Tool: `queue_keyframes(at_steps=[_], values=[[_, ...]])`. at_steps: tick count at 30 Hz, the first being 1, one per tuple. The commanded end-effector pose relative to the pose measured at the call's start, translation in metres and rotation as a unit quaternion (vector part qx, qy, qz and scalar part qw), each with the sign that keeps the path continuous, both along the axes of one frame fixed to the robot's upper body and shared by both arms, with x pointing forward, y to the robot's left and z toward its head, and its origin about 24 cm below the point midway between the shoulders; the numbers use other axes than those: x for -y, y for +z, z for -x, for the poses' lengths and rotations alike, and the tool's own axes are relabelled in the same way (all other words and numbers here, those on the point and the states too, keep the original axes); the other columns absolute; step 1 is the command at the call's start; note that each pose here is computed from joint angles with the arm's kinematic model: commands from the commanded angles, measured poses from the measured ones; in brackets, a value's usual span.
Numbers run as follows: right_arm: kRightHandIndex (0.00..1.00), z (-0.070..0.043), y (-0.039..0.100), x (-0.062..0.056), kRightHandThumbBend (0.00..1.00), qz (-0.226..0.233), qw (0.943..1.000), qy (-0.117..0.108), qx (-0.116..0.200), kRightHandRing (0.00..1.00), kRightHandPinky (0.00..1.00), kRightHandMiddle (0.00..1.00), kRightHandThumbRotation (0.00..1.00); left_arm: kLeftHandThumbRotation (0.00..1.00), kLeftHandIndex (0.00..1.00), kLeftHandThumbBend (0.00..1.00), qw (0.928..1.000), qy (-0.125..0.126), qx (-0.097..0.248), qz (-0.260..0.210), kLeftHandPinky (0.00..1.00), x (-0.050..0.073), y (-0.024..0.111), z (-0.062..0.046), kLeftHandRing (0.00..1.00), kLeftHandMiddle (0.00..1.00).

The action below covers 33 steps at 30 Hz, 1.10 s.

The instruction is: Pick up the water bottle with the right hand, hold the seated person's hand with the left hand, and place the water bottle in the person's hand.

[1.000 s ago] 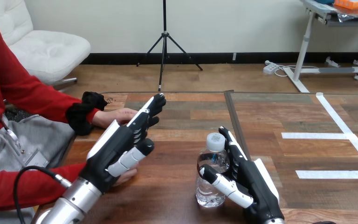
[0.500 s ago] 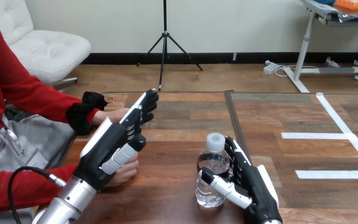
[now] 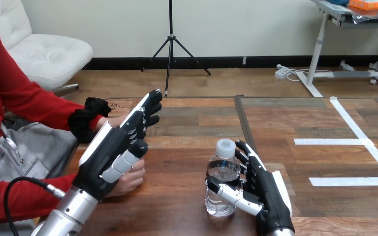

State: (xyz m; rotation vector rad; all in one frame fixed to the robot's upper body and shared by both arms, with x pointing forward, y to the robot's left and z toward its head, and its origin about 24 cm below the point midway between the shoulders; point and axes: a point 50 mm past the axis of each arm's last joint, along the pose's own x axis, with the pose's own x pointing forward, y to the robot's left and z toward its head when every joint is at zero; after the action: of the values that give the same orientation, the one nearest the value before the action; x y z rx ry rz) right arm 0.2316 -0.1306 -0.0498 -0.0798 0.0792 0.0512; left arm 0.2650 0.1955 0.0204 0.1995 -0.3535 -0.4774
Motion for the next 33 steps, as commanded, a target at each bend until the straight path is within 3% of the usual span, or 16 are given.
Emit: queue_keyframes(at_steps=[1, 14, 23, 28, 33], values=[[0.84, -0.0201, -0.0010, 0.0005, 1.00, 0.001, 0.9994, -0.025, -0.022, 0.72, 0.55, 0.80, 0.22, 0.94, 0.97, 1.00, 0.9992, 0.007, 0.037, 0.011, 0.94, -0.0045, 0.0160, -0.0046, 0.98, 1.00], [0.70, -0.0244, -0.0073, 0.0010, 1.00, 0.020, 0.9967, -0.068, -0.040, 0.50, 0.45, 0.66, 0.04, 0.93, 0.97, 1.00, 0.9988, 0.008, 0.043, 0.020, 0.94, -0.0072, 0.0181, -0.0003, 0.98, 1.00], [0.65, -0.0262, -0.0092, 0.0027, 1.00, 0.051, 0.9933, -0.095, -0.042, 0.42, 0.41, 0.58, 0.02, 0.94, 0.96, 1.00, 0.9986, 0.009, 0.043, 0.029, 0.94, -0.0075, 0.0178, 0.0016, 0.97, 0.99], [0.63, -0.0273, -0.0082, 0.0034, 1.00, 0.052, 0.9926, -0.104, -0.036, 0.42, 0.40, 0.56, 0.02, 0.94, 0.96, 1.00, 0.9986, 0.011, 0.044, 0.028, 0.93, -0.0076, 0.0176, 0.0022, 0.96, 0.99], [0.60, -0.0285, -0.0080, 0.0043, 0.96, 0.046, 0.9920, -0.112, -0.036, 0.48, 0.44, 0.55, 0.00, 0.94, 0.96, 1.00, 0.9986, 0.016, 0.043, 0.028, 0.92, -0.0082, 0.0170, 0.0030, 0.96, 0.98]])
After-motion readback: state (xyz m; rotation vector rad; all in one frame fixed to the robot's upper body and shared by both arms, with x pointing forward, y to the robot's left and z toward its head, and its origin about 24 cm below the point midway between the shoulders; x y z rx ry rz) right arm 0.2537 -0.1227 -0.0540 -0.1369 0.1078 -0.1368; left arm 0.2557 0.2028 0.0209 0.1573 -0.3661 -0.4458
